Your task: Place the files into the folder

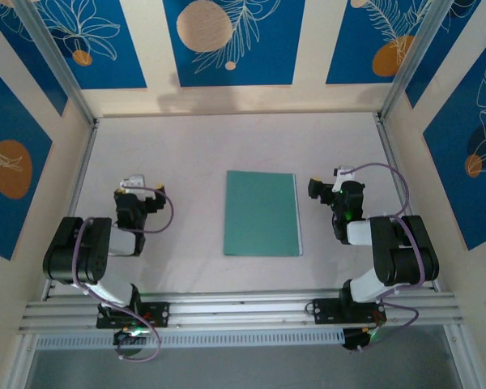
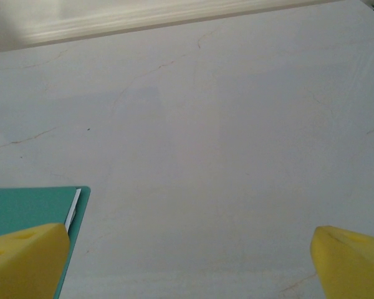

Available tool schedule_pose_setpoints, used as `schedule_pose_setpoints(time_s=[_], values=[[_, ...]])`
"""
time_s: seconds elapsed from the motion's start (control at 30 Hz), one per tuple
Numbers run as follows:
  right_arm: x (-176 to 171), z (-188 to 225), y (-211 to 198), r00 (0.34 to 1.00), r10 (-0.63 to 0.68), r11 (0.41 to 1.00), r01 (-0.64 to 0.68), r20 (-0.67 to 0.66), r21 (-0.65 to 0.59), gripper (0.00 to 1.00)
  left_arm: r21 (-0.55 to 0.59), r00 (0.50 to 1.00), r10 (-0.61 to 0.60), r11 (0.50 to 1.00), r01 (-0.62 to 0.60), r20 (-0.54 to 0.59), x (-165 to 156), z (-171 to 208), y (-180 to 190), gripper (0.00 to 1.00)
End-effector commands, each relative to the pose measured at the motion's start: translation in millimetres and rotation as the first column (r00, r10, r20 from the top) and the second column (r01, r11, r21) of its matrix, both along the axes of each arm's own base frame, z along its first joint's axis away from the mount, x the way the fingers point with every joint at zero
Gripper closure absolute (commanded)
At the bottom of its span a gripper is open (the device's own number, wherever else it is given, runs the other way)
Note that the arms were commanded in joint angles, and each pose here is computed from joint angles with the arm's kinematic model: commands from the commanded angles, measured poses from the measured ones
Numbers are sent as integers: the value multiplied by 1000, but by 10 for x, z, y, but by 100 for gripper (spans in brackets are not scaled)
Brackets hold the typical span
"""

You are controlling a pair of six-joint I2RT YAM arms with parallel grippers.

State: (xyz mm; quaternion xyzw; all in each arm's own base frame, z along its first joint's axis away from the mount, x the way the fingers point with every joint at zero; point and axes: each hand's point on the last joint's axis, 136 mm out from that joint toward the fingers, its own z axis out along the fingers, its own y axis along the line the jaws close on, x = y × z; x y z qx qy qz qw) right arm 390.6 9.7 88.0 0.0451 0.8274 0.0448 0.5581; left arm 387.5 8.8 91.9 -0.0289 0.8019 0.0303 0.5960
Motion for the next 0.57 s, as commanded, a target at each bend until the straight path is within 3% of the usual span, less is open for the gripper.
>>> schedule_pose_setpoints(time_s=[0.0, 0.53], values=[[46, 53, -8, 1000, -4, 1000, 4, 18, -24, 1, 11, 998, -58, 998, 59, -31, 54, -5, -105, 0], [49, 58, -8, 1000, -5, 1000, 6, 21, -30, 1, 20, 998, -55, 998, 55, -29, 55, 1, -112, 0]])
